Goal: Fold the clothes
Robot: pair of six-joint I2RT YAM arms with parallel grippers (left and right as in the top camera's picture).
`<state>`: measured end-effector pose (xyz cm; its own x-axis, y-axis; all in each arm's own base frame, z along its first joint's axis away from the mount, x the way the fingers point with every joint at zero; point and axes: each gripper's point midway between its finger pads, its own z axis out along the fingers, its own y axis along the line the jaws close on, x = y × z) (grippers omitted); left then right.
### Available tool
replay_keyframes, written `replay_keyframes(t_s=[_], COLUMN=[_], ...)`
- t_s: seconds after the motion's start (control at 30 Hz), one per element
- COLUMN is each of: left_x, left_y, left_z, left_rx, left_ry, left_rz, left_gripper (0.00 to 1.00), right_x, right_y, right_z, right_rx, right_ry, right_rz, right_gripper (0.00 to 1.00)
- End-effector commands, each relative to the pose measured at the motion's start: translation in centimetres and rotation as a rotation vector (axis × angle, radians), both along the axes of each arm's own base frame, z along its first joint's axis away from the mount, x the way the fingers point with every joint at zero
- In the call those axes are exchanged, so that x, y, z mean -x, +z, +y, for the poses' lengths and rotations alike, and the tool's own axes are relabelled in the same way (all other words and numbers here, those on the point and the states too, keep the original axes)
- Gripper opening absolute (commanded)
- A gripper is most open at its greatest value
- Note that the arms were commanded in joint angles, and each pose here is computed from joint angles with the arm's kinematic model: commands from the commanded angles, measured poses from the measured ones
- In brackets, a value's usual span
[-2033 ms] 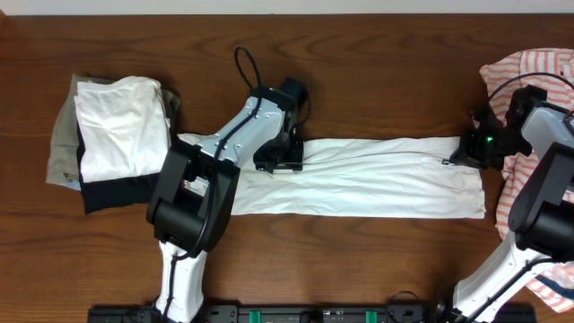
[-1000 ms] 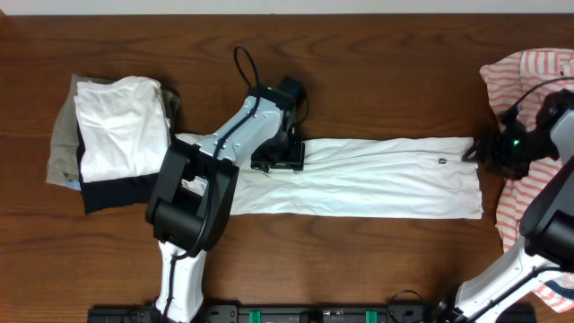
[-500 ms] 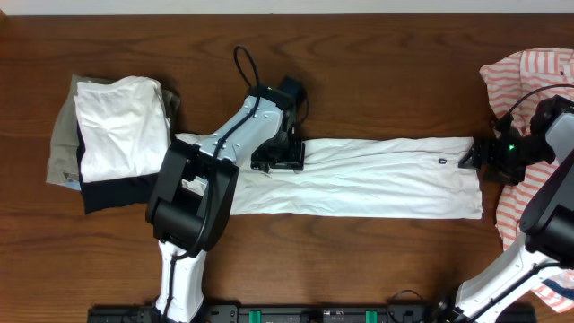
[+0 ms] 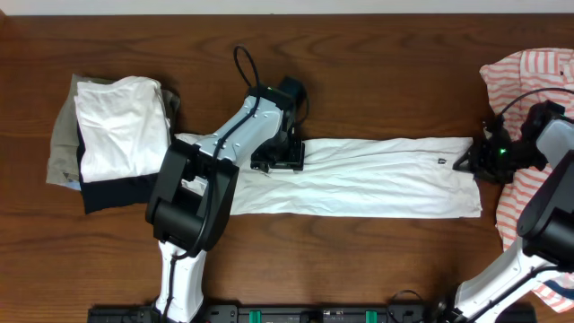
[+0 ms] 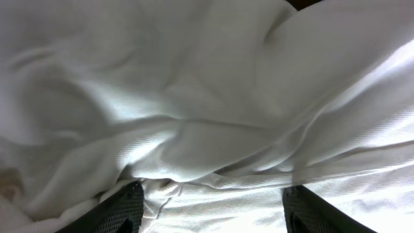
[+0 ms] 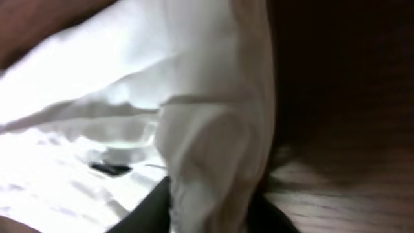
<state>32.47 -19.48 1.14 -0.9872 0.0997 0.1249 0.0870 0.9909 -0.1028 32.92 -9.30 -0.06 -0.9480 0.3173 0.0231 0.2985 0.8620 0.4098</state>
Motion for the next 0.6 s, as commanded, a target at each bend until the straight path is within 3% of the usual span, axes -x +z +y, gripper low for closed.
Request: replay_keyframes(t_s=[0.0, 0.07, 0.33, 0.57], left_x=[0.1, 0.1, -1.9, -3.6], left_y=[-0.8, -0.7, 3.6, 10.0], left_z=[1.1, 1.1, 0.1, -0.2], left_rx=[-0.041, -0.040, 0.020, 0.098], left_ry=[-0.013, -0.013, -0.060, -0.068], left_rz=[0.010, 0.009, -0.111, -0.286], left_gripper=[0.69, 0.69, 0.68, 0.69], right_x=[1.2, 1.0, -1.9, -3.7], right_y=[-2.0, -2.1, 0.3, 5.5], right_z=[0.8, 0.6, -1.7, -7.8], right_rx=[-0.014, -0.008, 0.037, 0.220], right_ry=[-0.006, -0.025, -0.082, -0.130], right_rz=[0.072, 0.071, 0.013, 0.000], right_gripper=[0.11, 0.01, 0.01, 0.01])
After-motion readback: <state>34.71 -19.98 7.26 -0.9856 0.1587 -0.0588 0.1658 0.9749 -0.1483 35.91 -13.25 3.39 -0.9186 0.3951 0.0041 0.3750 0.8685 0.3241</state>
